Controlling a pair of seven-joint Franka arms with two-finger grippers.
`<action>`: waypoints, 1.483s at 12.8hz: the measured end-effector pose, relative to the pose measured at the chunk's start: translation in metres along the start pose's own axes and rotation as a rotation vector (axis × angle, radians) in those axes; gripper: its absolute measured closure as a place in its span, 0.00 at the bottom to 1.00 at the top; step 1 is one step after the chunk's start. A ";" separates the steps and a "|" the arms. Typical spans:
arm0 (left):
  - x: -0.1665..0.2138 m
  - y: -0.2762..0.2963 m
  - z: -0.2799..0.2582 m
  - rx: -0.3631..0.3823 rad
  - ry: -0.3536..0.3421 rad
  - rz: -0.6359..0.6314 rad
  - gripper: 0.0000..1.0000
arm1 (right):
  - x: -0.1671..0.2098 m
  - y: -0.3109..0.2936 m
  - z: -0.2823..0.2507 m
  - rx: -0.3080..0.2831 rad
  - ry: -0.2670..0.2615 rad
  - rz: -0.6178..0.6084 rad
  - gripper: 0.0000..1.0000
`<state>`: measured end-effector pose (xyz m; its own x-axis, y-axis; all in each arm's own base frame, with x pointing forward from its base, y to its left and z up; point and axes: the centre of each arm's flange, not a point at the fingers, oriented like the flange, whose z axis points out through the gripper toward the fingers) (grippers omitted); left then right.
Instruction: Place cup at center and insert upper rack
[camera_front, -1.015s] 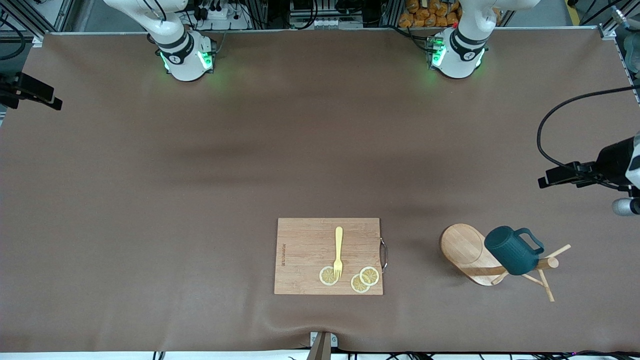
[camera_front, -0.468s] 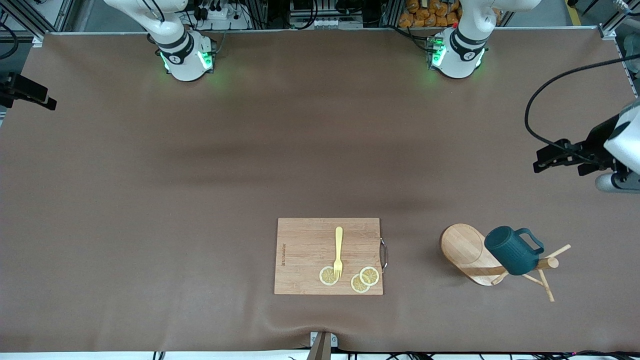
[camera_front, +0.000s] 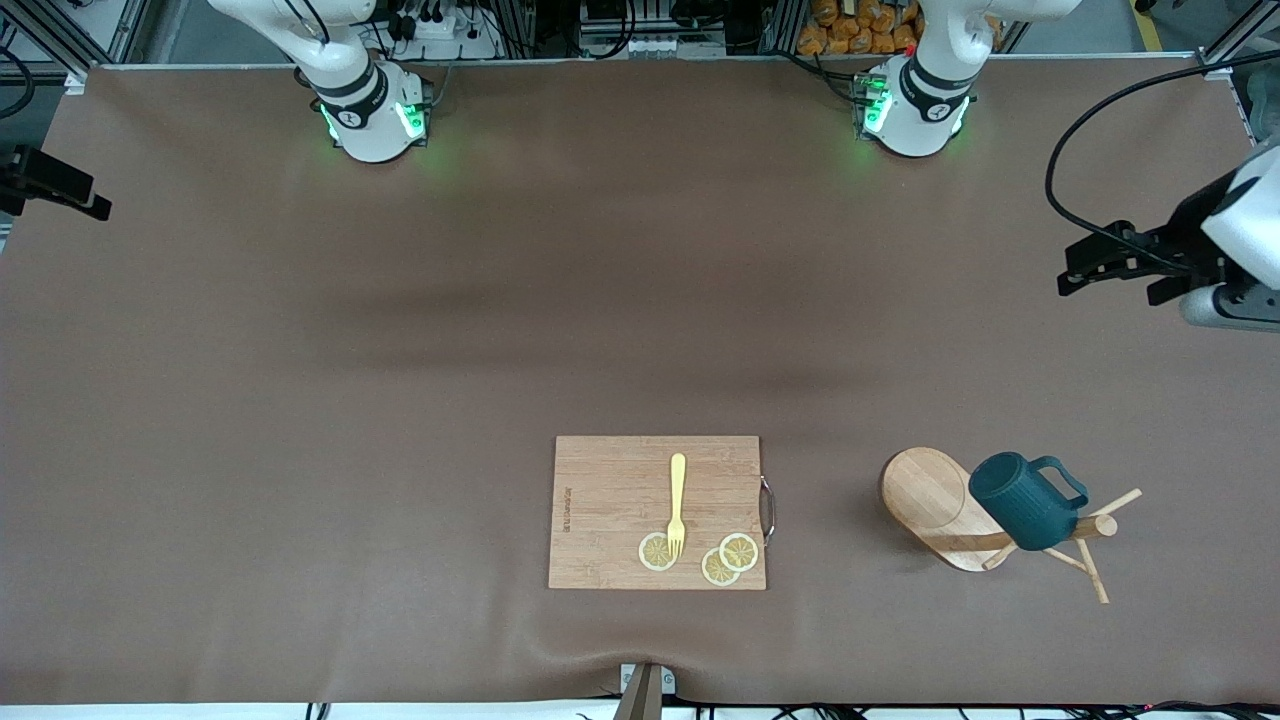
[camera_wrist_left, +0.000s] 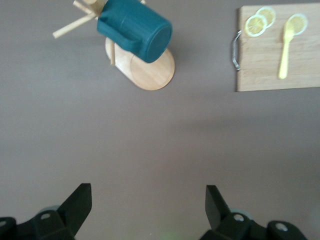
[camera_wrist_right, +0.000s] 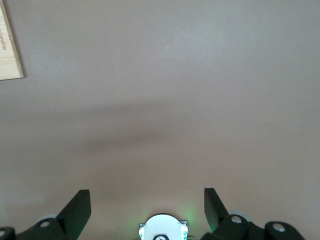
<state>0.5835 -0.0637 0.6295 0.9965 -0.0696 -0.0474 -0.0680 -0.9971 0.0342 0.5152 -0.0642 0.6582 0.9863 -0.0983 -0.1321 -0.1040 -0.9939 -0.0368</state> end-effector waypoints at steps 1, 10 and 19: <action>-0.004 0.015 0.001 0.045 -0.002 0.015 0.00 | 0.000 0.003 0.000 0.001 0.000 0.006 0.00; -0.038 0.031 0.017 0.093 0.013 0.040 0.00 | -0.002 0.019 -0.006 0.004 0.013 0.035 0.00; -0.043 -0.006 0.006 0.080 0.032 -0.040 0.00 | -0.002 0.017 -0.006 0.003 0.013 0.032 0.00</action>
<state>0.5405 -0.0547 0.6252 0.9994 -0.0299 -0.0155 -0.0306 -0.9984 -0.0472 0.5127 -0.0812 0.6635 0.9841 -0.1311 -0.1201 -0.1363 -0.9900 -0.0361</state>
